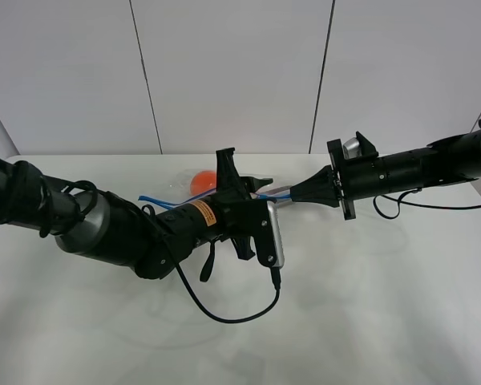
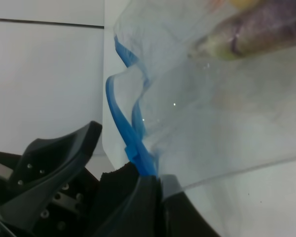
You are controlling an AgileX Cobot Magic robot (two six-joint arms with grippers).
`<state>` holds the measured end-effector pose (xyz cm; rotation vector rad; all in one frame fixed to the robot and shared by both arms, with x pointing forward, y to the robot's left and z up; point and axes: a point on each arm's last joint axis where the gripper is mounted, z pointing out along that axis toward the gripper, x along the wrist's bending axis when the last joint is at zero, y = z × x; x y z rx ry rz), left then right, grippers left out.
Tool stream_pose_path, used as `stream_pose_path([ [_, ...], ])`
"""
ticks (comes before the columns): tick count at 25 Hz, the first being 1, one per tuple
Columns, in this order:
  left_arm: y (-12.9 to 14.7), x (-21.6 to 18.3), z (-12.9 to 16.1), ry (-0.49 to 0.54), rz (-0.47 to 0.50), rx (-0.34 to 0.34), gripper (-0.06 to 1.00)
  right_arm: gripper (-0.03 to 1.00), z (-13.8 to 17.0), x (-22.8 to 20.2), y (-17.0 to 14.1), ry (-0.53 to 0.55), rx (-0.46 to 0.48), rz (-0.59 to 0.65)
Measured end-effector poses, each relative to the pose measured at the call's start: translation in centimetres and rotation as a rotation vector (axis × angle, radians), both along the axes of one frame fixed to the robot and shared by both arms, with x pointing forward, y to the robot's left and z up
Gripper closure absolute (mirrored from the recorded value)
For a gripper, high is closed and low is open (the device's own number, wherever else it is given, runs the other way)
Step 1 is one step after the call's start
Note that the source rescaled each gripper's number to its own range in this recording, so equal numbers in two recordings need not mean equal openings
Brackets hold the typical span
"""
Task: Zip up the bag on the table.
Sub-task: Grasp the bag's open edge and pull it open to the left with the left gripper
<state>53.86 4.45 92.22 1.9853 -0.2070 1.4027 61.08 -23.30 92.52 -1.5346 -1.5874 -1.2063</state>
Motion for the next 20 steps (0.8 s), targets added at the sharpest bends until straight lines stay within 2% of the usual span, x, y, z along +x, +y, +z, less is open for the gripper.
stream_pose_path([
  [3, 0.0, 0.0, 0.0, -0.001, -0.001, 0.001, 0.67, 0.96, 0.0, 0.0, 0.0, -0.001, 0.001, -0.001],
  [8, 0.0, 0.0, -0.1, 0.005, -0.004, 0.007, 0.92, 0.96, 0.1, 0.0, 0.0, -0.003, 0.002, -0.003],
  [15, 0.1, 0.1, -0.1, 0.003, -0.004, 0.01, 0.94, 0.96, 0.2, 0.0, 0.0, -0.003, 0.005, -0.006],
  [20, 2.3, 0.9, -0.8, 0.008, 0.042, 0.026, 0.94, 0.96, 0.2, 0.1, 0.0, -0.003, 0.007, -0.011],
])
